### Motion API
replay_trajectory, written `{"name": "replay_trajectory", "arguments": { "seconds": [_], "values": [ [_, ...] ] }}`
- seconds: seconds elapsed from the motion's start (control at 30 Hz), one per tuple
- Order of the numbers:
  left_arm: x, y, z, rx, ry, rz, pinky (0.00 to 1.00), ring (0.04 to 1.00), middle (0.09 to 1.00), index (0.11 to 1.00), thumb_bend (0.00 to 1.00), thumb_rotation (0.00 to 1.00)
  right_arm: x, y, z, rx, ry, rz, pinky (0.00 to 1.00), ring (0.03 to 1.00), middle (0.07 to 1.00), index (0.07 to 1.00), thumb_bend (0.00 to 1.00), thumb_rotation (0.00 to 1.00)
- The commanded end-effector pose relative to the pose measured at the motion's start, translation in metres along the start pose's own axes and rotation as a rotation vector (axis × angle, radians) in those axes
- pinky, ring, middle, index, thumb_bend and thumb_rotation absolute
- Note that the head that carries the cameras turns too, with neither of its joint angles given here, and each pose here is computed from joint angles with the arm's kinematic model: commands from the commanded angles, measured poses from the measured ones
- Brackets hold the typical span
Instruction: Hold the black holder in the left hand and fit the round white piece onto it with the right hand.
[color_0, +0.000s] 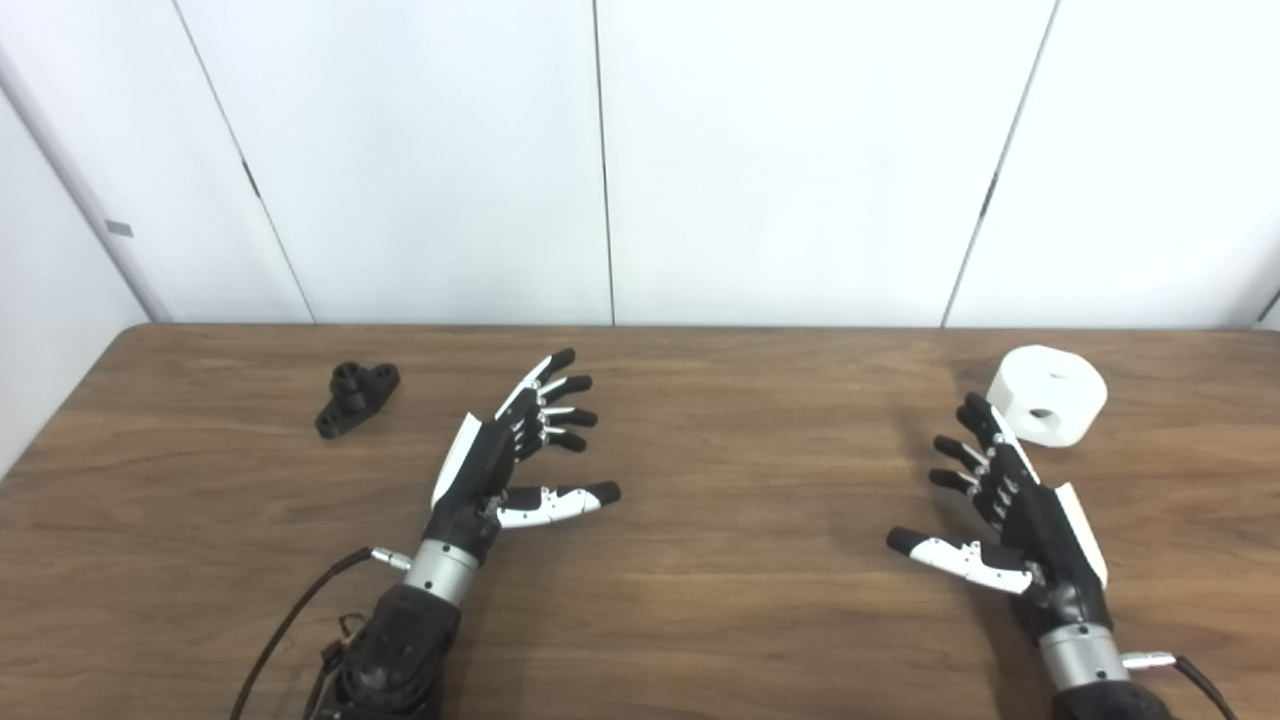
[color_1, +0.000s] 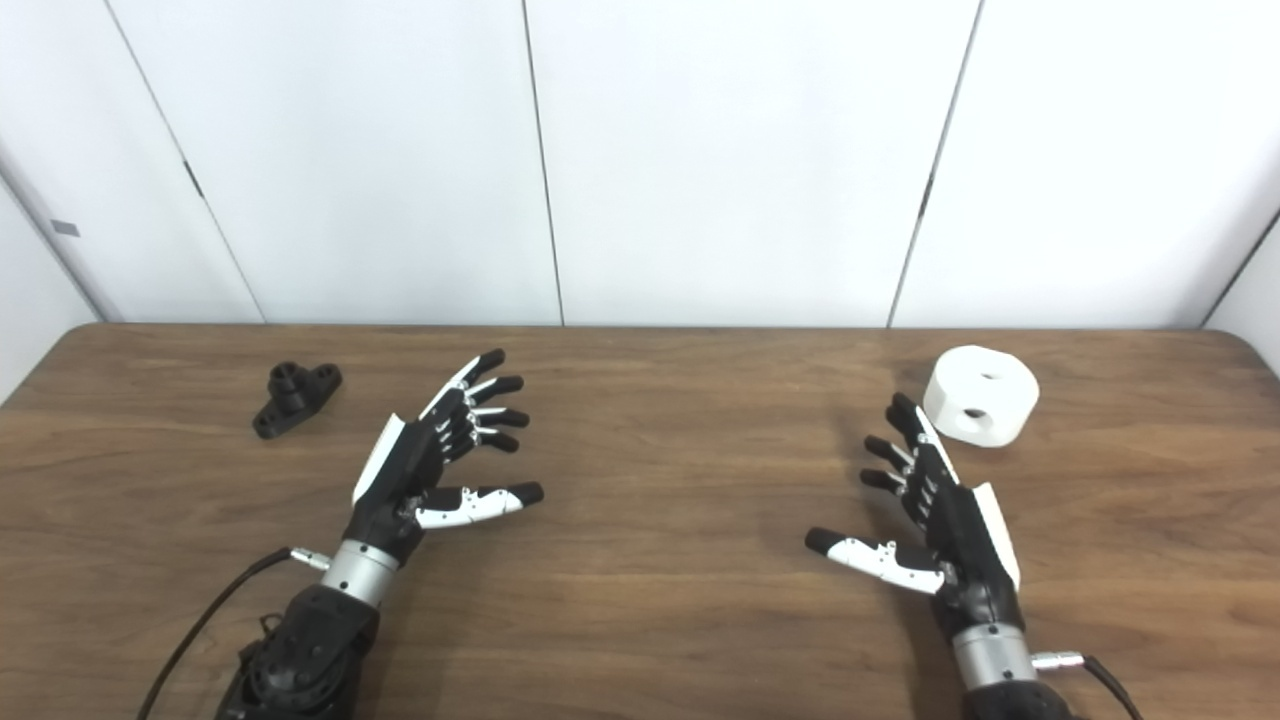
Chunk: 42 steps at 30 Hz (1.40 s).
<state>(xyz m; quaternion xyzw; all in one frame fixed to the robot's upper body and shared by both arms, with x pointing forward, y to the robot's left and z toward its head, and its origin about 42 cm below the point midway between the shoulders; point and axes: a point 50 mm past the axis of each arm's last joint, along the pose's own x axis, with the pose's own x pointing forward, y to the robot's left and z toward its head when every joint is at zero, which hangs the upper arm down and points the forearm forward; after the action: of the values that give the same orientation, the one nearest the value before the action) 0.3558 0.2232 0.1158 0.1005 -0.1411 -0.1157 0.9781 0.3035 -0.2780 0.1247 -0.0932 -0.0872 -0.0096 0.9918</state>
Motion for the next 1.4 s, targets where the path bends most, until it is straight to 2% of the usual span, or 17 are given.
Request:
{"name": "replay_trajectory", "arguments": {
  "seconds": [0.0, 0.2, 0.43, 0.53, 0.67, 0.8, 0.9, 0.97, 1.17, 1.27, 1.37],
  "values": [
    [-0.018, -0.005, -0.02, -0.017, 0.061, -0.003, 0.63, 0.734, 0.852, 0.921, 0.78, 0.0, 0.002, -0.001, 0.005, 0.019, -0.037, -0.016, 0.76, 0.863, 0.953, 0.985, 0.81, 0.13],
    [-0.017, -0.005, -0.021, -0.018, 0.061, -0.002, 0.63, 0.735, 0.841, 0.889, 0.79, 0.0, 0.002, -0.001, 0.003, 0.02, -0.038, -0.008, 0.78, 0.862, 0.96, 1.0, 0.78, 0.11],
    [-0.016, -0.005, -0.02, -0.01, 0.059, -0.012, 0.63, 0.742, 0.83, 0.872, 0.8, 0.0, 0.003, -0.002, 0.002, 0.021, -0.033, -0.019, 0.76, 0.855, 0.945, 0.992, 0.79, 0.18],
    [-0.016, -0.008, -0.021, 0.002, 0.065, -0.012, 0.63, 0.744, 0.828, 0.862, 0.8, 0.0, 0.002, -0.004, 0.001, 0.029, -0.03, -0.018, 0.75, 0.855, 0.944, 0.987, 0.78, 0.17],
    [-0.014, -0.015, -0.023, 0.037, 0.077, -0.013, 0.61, 0.743, 0.83, 0.85, 0.78, 0.02, 0.002, -0.012, -0.005, 0.026, -0.03, -0.018, 0.75, 0.849, 0.941, 0.981, 0.77, 0.16],
    [-0.008, -0.032, -0.028, 0.032, 0.093, -0.021, 0.63, 0.752, 0.832, 0.826, 0.8, 0.04, 0.003, -0.027, -0.013, 0.053, -0.011, -0.027, 0.75, 0.847, 0.934, 0.975, 0.8, 0.2],
    [-0.004, -0.043, -0.031, 0.023, 0.1, -0.042, 0.64, 0.755, 0.839, 0.83, 0.8, 0.04, 0.003, -0.035, -0.015, 0.064, 0.0, -0.042, 0.77, 0.867, 0.948, 0.987, 0.78, 0.17],
    [-0.002, -0.049, -0.033, 0.018, 0.103, -0.052, 0.64, 0.764, 0.847, 0.833, 0.8, 0.03, 0.003, -0.038, -0.017, 0.044, -0.004, -0.053, 0.73, 0.838, 0.938, 0.982, 0.78, 0.17],
    [0.001, -0.054, -0.035, 0.012, 0.086, -0.067, 0.63, 0.783, 0.856, 0.845, 0.82, 0.04, 0.003, -0.043, -0.022, 0.047, 0.011, -0.065, 0.77, 0.841, 0.942, 0.981, 0.78, 0.18],
    [0.001, -0.053, -0.036, 0.005, 0.084, -0.063, 0.64, 0.786, 0.855, 0.848, 0.81, 0.03, 0.002, -0.042, -0.023, 0.039, 0.012, -0.063, 0.75, 0.84, 0.943, 0.981, 0.78, 0.18],
    [0.001, -0.052, -0.035, 0.002, 0.077, -0.056, 0.61, 0.78, 0.849, 0.843, 0.81, 0.02, 0.002, -0.042, -0.022, 0.042, 0.013, -0.064, 0.73, 0.838, 0.946, 0.982, 0.77, 0.16]
  ]
}}
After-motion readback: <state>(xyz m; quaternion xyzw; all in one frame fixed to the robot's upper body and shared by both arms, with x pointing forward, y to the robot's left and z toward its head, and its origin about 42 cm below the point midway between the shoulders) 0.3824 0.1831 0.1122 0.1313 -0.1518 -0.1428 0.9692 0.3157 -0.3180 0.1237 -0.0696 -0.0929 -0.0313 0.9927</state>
